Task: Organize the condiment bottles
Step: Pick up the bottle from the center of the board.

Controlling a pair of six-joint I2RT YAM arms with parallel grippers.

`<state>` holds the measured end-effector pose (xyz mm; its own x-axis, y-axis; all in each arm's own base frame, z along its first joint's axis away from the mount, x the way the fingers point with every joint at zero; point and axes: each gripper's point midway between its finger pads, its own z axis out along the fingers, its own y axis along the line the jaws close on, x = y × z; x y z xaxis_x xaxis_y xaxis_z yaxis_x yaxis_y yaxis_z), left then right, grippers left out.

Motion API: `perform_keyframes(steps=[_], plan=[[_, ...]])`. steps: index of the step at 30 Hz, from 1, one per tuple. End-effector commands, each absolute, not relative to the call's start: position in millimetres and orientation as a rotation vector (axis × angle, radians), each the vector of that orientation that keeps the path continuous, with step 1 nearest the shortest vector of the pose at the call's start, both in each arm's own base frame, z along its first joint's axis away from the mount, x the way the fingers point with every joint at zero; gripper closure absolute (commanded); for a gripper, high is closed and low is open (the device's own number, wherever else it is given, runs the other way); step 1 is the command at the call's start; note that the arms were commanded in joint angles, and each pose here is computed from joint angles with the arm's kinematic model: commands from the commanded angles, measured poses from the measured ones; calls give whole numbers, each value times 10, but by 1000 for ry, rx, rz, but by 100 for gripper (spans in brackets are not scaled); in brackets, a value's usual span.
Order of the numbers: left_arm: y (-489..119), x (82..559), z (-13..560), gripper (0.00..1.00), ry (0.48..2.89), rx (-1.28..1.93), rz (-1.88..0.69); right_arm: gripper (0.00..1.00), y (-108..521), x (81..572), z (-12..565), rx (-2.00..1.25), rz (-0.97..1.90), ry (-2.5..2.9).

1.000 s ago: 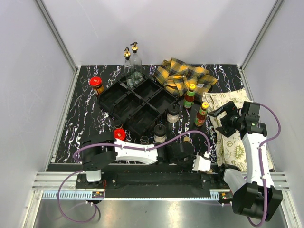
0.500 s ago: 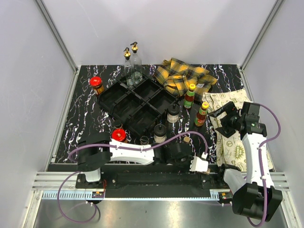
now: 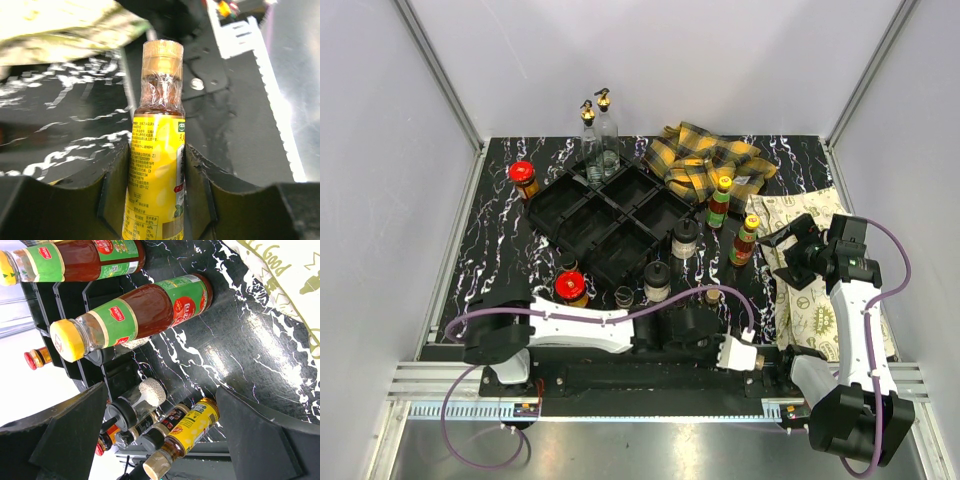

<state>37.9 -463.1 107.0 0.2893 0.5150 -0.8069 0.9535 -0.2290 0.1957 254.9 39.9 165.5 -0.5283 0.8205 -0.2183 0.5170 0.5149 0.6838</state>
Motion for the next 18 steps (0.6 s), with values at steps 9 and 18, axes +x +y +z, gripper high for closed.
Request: perform_keyframes(steps=[9,18], plan=[[-4709,983,2332,100,1341,1409,-672,0,368,2618,1935,988,759,2157],[-4503,1235,2846,100,1373,1208,-669,0,140,2623,2493,930,606,1992]])
